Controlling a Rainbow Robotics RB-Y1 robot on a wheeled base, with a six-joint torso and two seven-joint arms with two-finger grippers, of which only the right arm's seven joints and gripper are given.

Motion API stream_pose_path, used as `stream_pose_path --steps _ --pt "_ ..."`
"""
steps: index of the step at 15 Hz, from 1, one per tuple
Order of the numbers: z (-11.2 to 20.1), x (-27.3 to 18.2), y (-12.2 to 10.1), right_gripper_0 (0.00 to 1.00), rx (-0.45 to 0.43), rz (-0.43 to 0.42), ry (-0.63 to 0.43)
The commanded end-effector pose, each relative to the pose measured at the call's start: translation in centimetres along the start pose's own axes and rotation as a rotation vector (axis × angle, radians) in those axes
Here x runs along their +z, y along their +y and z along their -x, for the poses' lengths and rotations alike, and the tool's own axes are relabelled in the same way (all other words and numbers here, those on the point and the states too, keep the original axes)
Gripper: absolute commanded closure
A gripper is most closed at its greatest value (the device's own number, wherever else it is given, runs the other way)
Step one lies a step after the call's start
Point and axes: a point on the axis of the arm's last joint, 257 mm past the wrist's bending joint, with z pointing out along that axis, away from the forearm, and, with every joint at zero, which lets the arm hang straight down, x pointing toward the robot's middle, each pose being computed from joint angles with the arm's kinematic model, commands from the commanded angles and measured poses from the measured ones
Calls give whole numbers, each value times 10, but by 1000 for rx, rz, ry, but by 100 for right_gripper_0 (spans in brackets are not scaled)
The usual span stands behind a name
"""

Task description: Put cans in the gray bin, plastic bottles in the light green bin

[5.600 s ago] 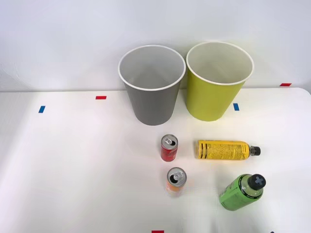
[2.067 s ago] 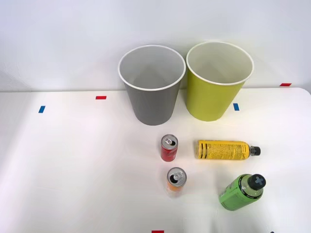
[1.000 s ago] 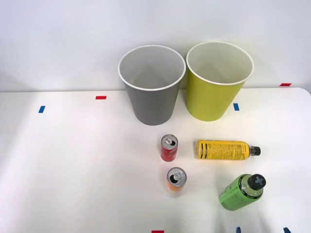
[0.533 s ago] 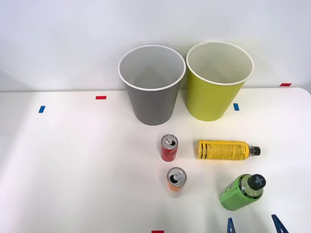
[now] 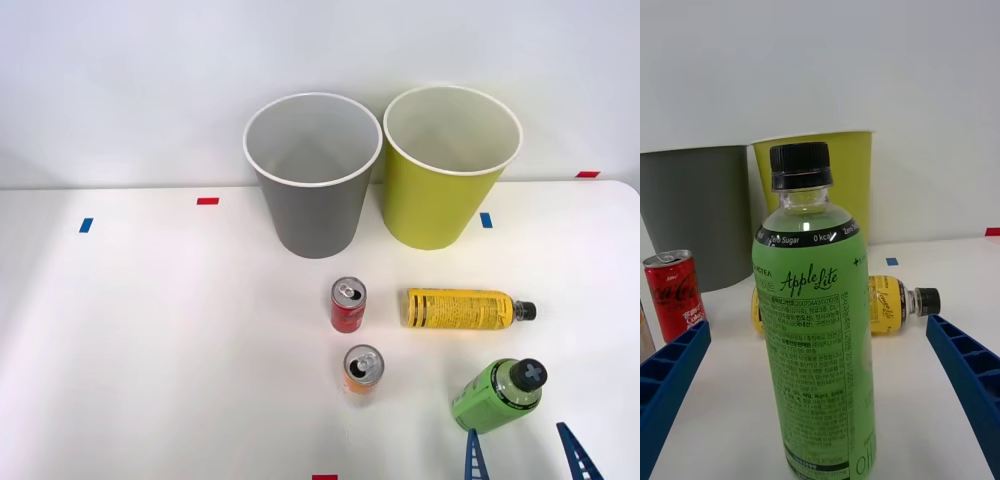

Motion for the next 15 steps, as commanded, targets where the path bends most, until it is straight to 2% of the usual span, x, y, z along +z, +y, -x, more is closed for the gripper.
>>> stream_pose_path --steps 1,11,15 --pt "-1 19 3 0 -10 13 -16" --pt "-6 63 4 0 -35 45 -32" --pt "-2 70 -3 0 -52 44 -51"
